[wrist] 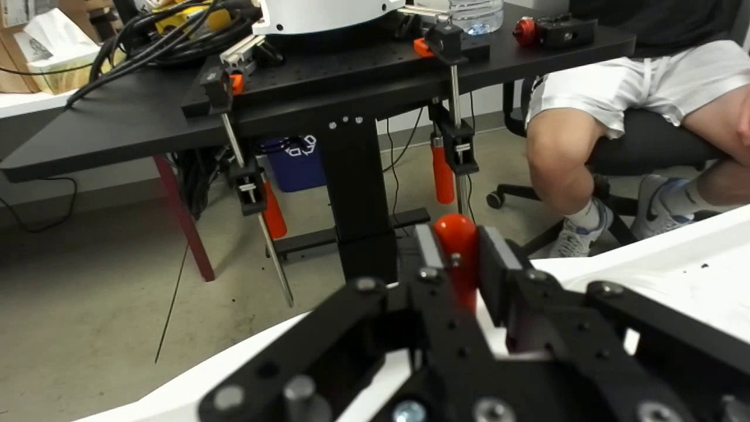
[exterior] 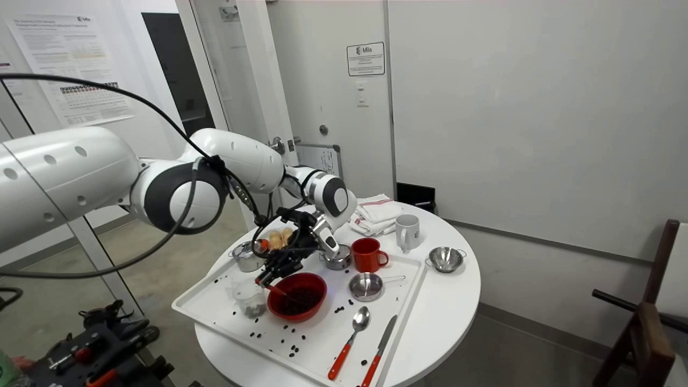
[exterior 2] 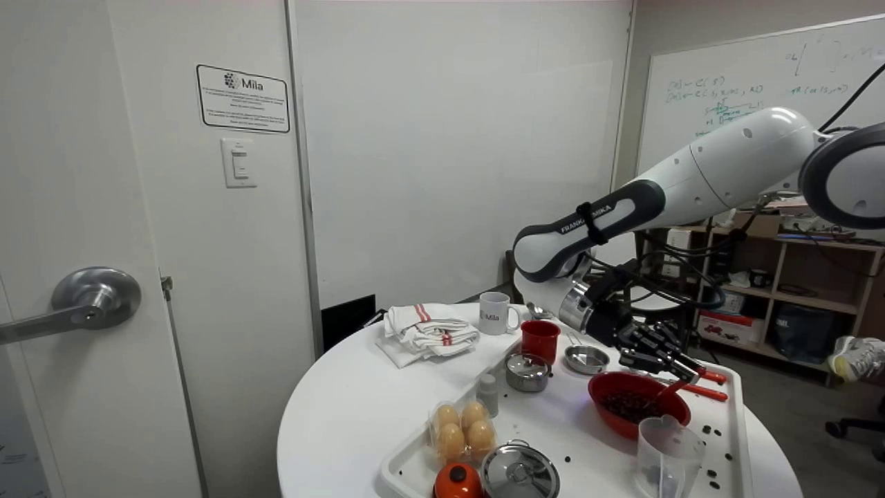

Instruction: Use the fork to mix the contents in the bowl

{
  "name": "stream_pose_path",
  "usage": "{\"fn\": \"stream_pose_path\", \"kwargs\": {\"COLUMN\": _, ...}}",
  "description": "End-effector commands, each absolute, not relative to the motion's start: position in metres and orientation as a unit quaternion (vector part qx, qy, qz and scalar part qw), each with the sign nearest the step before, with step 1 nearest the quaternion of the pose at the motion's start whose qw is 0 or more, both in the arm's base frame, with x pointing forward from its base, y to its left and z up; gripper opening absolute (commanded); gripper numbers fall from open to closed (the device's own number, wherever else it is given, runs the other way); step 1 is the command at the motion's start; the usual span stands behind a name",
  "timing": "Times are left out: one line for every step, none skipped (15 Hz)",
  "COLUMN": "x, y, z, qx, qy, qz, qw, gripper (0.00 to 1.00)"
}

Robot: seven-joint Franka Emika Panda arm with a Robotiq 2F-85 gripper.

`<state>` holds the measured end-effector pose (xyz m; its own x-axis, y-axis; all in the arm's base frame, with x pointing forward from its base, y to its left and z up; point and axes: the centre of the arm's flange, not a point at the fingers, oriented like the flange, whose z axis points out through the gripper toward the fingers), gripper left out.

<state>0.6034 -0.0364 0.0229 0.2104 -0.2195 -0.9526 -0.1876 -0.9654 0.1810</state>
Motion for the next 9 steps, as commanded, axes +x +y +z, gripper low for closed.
{"fn": "stream_pose_path", "kwargs": {"x": 0.623, "y": -0.003, "z": 0.020, "qx": 0.775, "qy": -0.096, "qz": -0.623, "qw": 0.042, "gripper": 0.08}}
{"fn": "stream_pose_path", "kwargs": {"x": 0.627, "y": 0.005, "z": 0.021, "qx": 0.776, "qy": -0.093, "qz": -0.622, "qw": 0.048, "gripper": 0.08}}
{"fn": "stream_pose_path", "kwargs": {"x": 0.632, "y": 0.012, "z": 0.022, "qx": 0.777, "qy": -0.089, "qz": -0.621, "qw": 0.053, "gripper": 0.08}}
{"fn": "stream_pose_path", "kwargs": {"x": 0.638, "y": 0.017, "z": 0.022, "qx": 0.777, "qy": -0.086, "qz": -0.621, "qw": 0.056, "gripper": 0.08}}
{"fn": "stream_pose_path", "kwargs": {"x": 0.642, "y": 0.020, "z": 0.022, "qx": 0.777, "qy": -0.088, "qz": -0.621, "qw": 0.058, "gripper": 0.08}}
{"fn": "stream_pose_path", "kwargs": {"x": 0.649, "y": 0.020, "z": 0.021, "qx": 0.778, "qy": -0.093, "qz": -0.619, "qw": 0.058, "gripper": 0.08}}
{"fn": "stream_pose_path", "kwargs": {"x": 0.656, "y": 0.016, "z": 0.020, "qx": 0.777, "qy": -0.097, "qz": -0.620, "qw": 0.054, "gripper": 0.08}}
{"fn": "stream_pose_path", "kwargs": {"x": 0.660, "y": 0.011, "z": 0.019, "qx": 0.776, "qy": -0.102, "qz": -0.620, "qw": 0.051, "gripper": 0.08}}
{"fn": "stream_pose_path", "kwargs": {"x": 0.665, "y": 0.003, "z": 0.018, "qx": 0.775, "qy": -0.110, "qz": -0.620, "qw": 0.048, "gripper": 0.08}}
